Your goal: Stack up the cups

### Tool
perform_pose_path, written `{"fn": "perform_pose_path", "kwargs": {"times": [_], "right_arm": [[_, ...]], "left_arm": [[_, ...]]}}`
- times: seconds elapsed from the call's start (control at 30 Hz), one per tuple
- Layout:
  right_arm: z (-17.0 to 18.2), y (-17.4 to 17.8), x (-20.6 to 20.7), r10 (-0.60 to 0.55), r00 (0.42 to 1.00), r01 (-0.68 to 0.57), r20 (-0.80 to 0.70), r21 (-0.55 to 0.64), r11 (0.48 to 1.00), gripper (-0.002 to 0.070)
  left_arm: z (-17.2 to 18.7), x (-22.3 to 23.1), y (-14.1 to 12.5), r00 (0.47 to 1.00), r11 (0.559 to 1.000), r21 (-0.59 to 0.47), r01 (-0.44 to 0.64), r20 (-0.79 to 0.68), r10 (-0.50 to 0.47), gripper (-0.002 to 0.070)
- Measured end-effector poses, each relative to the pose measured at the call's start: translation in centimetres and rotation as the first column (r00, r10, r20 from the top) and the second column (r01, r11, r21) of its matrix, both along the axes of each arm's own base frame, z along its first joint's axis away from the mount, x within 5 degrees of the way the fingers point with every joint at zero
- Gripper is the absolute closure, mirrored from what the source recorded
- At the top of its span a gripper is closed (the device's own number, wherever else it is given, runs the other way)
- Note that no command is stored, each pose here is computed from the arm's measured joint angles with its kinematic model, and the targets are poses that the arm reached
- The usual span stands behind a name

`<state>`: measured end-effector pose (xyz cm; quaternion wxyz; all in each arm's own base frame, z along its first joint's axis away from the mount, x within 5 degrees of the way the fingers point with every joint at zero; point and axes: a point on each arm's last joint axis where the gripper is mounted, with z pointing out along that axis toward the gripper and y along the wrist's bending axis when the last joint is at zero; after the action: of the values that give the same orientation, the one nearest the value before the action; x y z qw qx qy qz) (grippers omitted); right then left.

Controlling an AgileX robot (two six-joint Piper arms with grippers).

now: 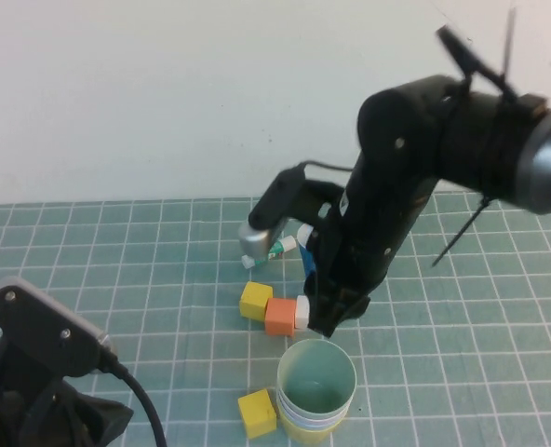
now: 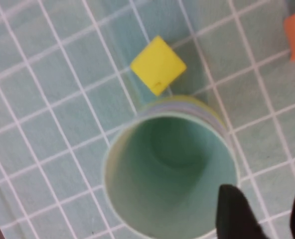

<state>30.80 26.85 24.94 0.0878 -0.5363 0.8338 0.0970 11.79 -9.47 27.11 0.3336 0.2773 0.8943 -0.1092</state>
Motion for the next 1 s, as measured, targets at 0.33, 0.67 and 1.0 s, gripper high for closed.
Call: {"fn": "perform_pose_path", "kwargs": {"times": [0.33, 0.67, 1.0], "right_arm": [[10.4, -5.6, -8.0, -0.006, 0.95, -0.095, 0.312, 0.31, 0.946, 0.0638], [11.6, -12.1, -15.7, -0.06, 0.859, -0.174, 0.508, 0.4, 0.9, 0.0677], [12.2, -16.6, -21.1, -0.112, 0.751, -0.268, 0.65, 0.456, 0.848, 0.0678]], "left_arm": [[1.8, -0.7, 0.6, 0.993, 0.991, -0.132, -0.009, 0.112, 0.024, 0.0676], [2.6, -3.9, 3.2, 0.951, 0.948, -0.315, 0.043, 0.304, 0.057, 0.0676], [0.4, -4.4, 3.6, 0.953, 0.95, -0.309, 0.044, 0.299, 0.053, 0.0676]]}}
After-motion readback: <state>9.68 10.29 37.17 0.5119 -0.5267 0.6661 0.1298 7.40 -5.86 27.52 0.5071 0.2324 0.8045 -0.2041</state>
